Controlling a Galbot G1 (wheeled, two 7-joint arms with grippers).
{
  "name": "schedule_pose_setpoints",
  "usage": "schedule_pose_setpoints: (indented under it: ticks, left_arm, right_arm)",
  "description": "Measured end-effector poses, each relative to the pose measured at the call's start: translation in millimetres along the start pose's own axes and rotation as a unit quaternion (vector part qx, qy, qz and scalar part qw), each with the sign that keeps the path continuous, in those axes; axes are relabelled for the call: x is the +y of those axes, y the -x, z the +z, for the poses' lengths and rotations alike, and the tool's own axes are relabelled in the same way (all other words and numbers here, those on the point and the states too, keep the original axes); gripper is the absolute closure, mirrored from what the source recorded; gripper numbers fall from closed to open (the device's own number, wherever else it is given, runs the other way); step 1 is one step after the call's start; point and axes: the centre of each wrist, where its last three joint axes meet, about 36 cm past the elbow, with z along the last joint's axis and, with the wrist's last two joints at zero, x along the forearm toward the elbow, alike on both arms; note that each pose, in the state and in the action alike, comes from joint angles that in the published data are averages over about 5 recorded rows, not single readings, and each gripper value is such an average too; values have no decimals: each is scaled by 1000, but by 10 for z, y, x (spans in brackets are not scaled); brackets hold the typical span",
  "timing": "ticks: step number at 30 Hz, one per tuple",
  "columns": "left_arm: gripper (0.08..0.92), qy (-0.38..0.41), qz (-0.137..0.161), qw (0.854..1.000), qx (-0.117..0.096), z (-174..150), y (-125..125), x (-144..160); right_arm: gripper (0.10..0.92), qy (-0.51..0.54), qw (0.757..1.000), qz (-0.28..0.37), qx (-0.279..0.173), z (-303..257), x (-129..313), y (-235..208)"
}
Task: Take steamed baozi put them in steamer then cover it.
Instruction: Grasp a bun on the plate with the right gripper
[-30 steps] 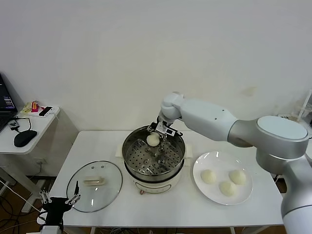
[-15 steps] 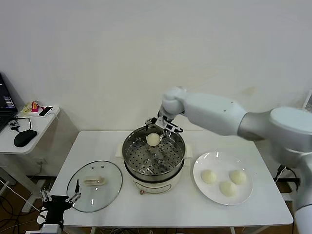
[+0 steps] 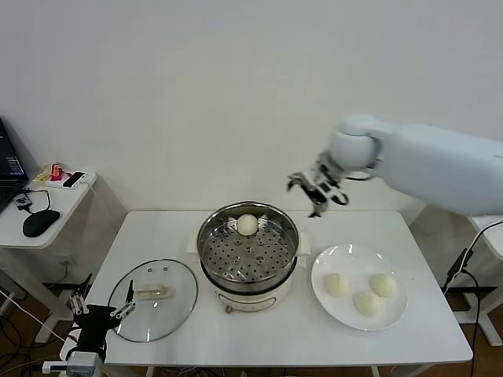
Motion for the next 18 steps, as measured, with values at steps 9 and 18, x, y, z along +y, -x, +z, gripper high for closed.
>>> schedule_pose_setpoints:
  ticks: [9,18]
  left_arm:
    - [177,6,4,1000,-1,1,35,41]
    - [177,8,1,1000,7,54,46,62]
  right_arm:
    - [200,80,996,-34,6,345,745,283]
    - [200,119,991,-58,0,403,1154,763]
